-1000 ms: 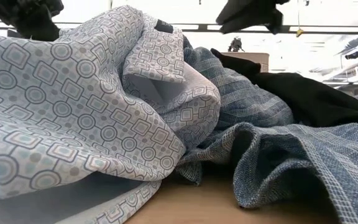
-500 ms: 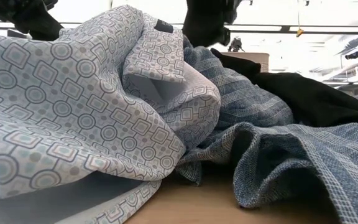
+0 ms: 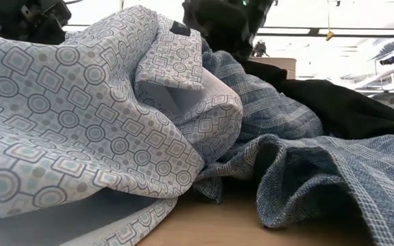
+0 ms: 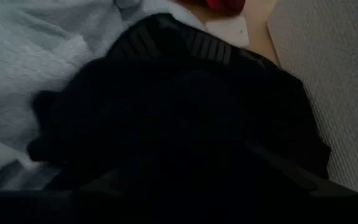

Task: Sort clothes
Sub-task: Put the top black boxers into the laundry bin

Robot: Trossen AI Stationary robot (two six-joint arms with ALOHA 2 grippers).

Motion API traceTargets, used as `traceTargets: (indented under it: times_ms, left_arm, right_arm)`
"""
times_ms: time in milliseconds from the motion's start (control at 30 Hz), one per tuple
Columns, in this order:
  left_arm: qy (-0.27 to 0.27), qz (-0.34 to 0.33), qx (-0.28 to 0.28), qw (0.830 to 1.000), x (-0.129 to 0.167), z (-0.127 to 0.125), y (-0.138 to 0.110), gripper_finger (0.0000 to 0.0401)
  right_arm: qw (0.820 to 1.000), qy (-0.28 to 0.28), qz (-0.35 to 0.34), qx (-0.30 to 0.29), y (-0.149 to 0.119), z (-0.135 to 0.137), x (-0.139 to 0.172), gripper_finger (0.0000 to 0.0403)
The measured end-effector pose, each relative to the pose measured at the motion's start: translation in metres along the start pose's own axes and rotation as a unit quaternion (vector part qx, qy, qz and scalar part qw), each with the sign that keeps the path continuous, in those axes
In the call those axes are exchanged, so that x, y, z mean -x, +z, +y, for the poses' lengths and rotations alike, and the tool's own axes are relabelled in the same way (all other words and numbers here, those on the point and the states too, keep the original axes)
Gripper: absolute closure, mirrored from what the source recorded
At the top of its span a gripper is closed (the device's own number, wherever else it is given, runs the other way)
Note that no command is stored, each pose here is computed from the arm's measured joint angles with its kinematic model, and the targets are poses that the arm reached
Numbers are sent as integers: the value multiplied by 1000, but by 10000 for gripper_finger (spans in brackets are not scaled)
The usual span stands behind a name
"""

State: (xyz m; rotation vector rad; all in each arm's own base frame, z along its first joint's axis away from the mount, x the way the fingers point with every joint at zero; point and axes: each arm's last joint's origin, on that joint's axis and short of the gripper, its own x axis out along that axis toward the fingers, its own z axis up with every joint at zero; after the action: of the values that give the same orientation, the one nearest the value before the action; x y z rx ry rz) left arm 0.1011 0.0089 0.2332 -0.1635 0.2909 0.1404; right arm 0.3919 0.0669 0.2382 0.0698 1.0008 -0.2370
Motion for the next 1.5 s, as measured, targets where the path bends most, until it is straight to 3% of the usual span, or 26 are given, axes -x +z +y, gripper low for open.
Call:
traceTargets:
  times_ms: [200, 300, 400, 467, 733, 1000, 1333, 1500]
  left_arm:
    - [-33, 14, 15, 999, -11, 1, -20, 290]
    - [-75, 29, 16, 997, -14, -1, -26, 290]
    - [-97, 26, 16, 995, -14, -2, -27, 290]
    - [-100, 19, 16, 995, -14, -3, -25, 290]
    - [-108, 16, 8, 994, -14, -6, -25, 290]
    - [-103, 19, 2, 995, -13, -13, -27, 290]
    - [-98, 24, 17, 995, -13, -14, -28, 290]
    - [-85, 25, 17, 996, -13, -13, -29, 290]
  right_arm:
    - [1000, -1, 17, 26, -4, 4, -16, 217]
    - [999, 2, 26, 31, -6, 5, -24, 275]
    - [999, 3, 27, 35, -7, 6, -26, 364]
    - [999, 4, 21, 37, -5, 5, -23, 389]
    - [999, 14, -32, 25, 25, -1, 34, 399]
    - [995, -37, -89, 37, 64, -12, 104, 401]
    - [969, -118, -217, 11, 105, -51, 184, 402]
    - [953, -160, -257, -8, 115, -74, 210, 402]
